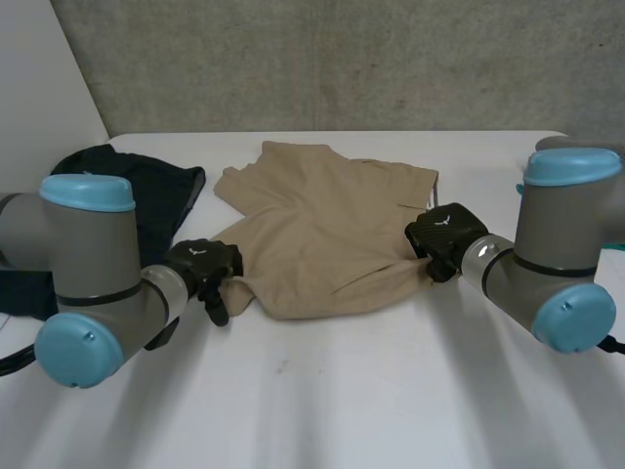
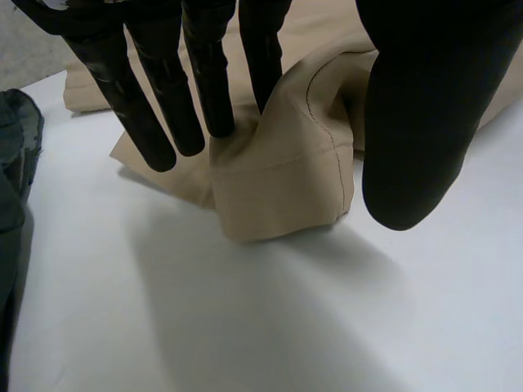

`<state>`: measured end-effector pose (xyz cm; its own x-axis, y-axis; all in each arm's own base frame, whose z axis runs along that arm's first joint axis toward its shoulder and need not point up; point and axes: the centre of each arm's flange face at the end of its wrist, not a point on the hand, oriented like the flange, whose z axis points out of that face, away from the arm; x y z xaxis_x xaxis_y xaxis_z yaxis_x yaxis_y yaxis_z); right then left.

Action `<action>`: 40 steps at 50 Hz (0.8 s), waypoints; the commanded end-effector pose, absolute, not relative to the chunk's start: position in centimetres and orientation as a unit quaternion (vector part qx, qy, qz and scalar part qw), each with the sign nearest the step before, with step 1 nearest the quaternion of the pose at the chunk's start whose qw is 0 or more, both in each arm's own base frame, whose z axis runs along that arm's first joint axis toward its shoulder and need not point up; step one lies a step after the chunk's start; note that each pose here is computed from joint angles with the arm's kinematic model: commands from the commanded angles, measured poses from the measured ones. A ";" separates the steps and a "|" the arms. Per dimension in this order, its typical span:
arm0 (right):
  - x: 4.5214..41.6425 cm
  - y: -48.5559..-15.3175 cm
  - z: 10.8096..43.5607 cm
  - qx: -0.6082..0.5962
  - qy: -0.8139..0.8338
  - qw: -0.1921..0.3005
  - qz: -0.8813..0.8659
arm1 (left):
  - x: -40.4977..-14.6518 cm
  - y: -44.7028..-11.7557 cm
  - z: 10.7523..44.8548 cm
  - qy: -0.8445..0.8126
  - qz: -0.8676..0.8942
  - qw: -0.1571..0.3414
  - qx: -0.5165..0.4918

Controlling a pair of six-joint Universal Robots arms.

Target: Fold the laundry.

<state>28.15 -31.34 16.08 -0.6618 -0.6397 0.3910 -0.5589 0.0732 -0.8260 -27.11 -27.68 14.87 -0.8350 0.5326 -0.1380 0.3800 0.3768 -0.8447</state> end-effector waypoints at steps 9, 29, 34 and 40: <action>26.6 -30.6 16.2 -0.391 0.734 0.037 -0.554 | -29.4 -28.6 14.1 -0.815 0.501 0.059 -0.285; 21.8 -20.9 19.7 -0.579 0.710 -0.040 -0.399 | -25.6 -14.0 20.0 -0.686 0.348 -0.005 -0.640; 21.0 -19.7 20.3 -0.613 0.687 -0.031 -0.389 | -25.5 -12.2 20.1 -0.653 0.329 -0.012 -0.682; 21.0 -21.5 19.7 -0.588 0.705 -0.016 -0.395 | -27.2 -14.9 20.0 -0.635 0.366 -0.041 -0.679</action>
<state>20.96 -19.99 20.06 -0.2595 -0.8204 0.5095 -0.8653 -0.0368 -0.4999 -25.70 -12.73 20.10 -0.0701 0.8761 -0.4770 0.8974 -0.1533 -0.4136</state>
